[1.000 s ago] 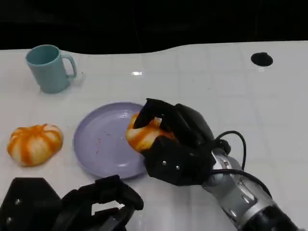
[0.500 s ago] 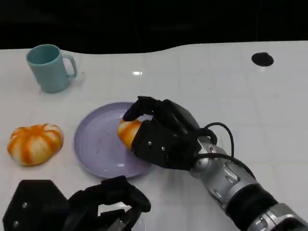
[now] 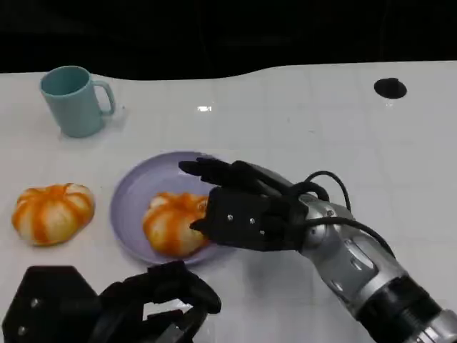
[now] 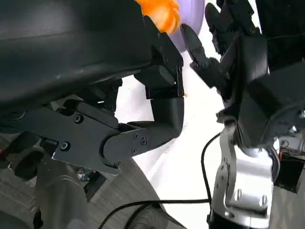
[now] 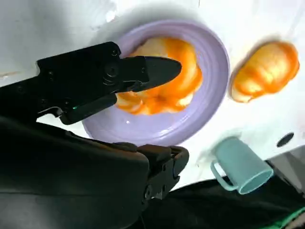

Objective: Grasp the bread from the table and place it into the plate.

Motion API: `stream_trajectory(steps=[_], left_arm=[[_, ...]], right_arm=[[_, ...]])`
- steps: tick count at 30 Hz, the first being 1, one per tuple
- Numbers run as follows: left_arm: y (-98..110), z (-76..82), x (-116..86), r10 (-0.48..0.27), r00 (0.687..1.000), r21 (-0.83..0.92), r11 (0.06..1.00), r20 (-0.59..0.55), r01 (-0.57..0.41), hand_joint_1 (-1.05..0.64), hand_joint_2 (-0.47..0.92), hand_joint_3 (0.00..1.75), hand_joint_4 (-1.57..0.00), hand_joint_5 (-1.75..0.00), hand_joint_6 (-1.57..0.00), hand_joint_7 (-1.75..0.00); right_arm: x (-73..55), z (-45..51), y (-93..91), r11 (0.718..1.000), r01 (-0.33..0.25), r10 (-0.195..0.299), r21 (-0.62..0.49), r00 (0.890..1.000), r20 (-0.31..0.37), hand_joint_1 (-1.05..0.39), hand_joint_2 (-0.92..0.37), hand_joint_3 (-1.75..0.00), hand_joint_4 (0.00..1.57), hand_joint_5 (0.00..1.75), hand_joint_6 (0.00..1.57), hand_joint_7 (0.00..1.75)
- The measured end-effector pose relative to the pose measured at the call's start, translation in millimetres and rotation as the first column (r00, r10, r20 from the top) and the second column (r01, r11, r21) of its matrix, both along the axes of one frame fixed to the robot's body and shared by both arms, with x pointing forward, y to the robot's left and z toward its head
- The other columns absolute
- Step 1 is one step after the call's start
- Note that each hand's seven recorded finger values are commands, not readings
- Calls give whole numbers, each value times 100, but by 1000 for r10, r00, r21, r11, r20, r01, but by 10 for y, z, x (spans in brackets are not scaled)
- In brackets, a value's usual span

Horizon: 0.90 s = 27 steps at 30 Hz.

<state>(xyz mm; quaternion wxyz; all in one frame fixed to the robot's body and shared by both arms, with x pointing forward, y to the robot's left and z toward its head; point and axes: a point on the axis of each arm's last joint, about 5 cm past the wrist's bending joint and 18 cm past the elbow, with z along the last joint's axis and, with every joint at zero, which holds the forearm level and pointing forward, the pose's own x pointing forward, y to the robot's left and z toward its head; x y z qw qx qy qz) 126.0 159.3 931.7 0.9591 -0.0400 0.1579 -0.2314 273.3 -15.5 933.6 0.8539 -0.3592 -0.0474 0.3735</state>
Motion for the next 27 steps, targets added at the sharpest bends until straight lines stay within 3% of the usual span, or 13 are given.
stream_trajectory(steps=[5, 12, 20, 23, 26, 27], left_arm=[[-4, -4, 7, 0, 1000, -1, 1000, 8, 0, -35, 86, 70, -71, -175, -61, -150], [-3, -5, 12, -2, 1000, 1, 1000, 14, 2, -34, 84, 71, -70, -175, -60, -150], [22, -22, 22, 4, 1000, 9, 1000, 8, -4, -35, 85, 71, -68, -175, -60, -147], [26, -32, 24, 2, 1000, 8, 1000, 6, -2, -36, 85, 70, -68, -175, -60, -147], [29, -39, 28, 1, 1000, 6, 1000, 6, -1, -36, 87, 65, -69, -175, -62, -145], [30, -40, 27, 2, 1000, 6, 1000, 6, -2, -35, 88, 65, -68, -175, -62, -145]], right_arm=[[-85, 104, -122, 999, -25, 24, 37, 999, 25, -71, -92, -38, 6, 6, 11, 1], [-247, 121, -427, 996, -10, 7, 90, 999, 41, -67, -92, -32, 14, 11, 17, 3], [-479, 100, -750, 985, 19, -24, 169, 999, 32, -57, -92, -22, 26, 20, 27, 7], [-564, 67, -849, 981, 17, -29, 195, 998, 62, -56, -92, -20, 33, 25, 34, 10], [-660, 27, -982, 977, 52, -66, 208, 996, 65, -54, -92, -19, 41, 33, 42, 14], [-691, 18, -1031, 977, 64, -80, 205, 994, 71, -52, -92, -17, 40, 45, 47, 15]])
